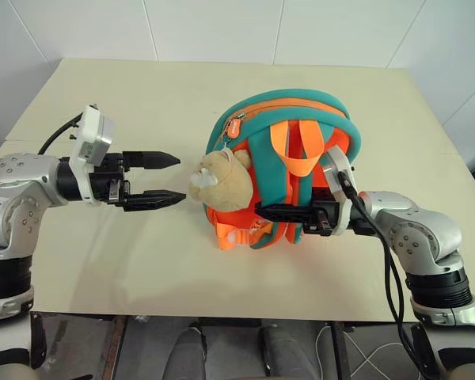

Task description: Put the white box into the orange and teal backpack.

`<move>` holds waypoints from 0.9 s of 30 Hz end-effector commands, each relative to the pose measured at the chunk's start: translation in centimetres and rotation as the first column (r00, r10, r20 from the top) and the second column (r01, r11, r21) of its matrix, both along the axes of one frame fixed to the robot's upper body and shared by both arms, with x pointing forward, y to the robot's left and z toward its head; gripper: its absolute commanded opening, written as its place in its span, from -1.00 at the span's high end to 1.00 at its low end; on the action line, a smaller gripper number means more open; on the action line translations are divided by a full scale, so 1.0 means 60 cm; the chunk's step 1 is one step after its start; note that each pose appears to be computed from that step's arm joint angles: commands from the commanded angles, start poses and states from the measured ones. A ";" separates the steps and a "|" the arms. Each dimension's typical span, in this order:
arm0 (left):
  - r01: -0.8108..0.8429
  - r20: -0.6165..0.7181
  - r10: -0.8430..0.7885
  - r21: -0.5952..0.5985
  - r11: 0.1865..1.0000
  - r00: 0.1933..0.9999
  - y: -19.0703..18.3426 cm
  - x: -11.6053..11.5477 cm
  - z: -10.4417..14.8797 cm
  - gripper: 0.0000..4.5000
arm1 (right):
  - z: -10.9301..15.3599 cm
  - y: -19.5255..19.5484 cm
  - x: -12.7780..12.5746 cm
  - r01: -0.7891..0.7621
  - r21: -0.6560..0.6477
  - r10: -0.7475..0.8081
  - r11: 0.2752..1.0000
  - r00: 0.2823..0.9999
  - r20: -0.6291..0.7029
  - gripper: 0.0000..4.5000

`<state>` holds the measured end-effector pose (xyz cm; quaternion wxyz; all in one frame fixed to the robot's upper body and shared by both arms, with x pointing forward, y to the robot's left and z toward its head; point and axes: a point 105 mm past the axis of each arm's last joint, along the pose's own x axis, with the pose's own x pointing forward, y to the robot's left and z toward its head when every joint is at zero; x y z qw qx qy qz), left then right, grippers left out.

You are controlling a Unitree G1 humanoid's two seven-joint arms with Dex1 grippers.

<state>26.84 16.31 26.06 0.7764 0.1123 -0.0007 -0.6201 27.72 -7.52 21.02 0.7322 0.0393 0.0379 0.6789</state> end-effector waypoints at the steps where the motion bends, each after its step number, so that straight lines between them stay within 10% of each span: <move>1: 0.065 0.017 -0.065 -0.013 0.998 0.998 -0.018 -0.034 0.016 -0.78 | 0.013 0.000 -0.005 -0.014 0.019 0.013 1.000 0.999 0.039 1.00; 9: 0.065 0.063 -0.058 -0.111 0.992 0.996 -0.073 -0.007 0.009 -0.78 | 0.015 0.006 -0.005 -0.025 0.025 0.024 0.999 0.999 0.042 1.00; 21: -0.053 0.123 0.068 -0.120 0.991 0.990 -0.009 0.004 0.060 0.54 | 0.017 0.003 -0.006 -0.006 0.031 0.005 1.000 0.999 0.050 1.00; 27: -0.224 0.138 0.222 -0.003 0.975 0.965 0.078 0.029 0.065 0.54 | 0.015 0.003 -0.006 0.006 0.036 -0.007 0.999 0.999 0.048 1.00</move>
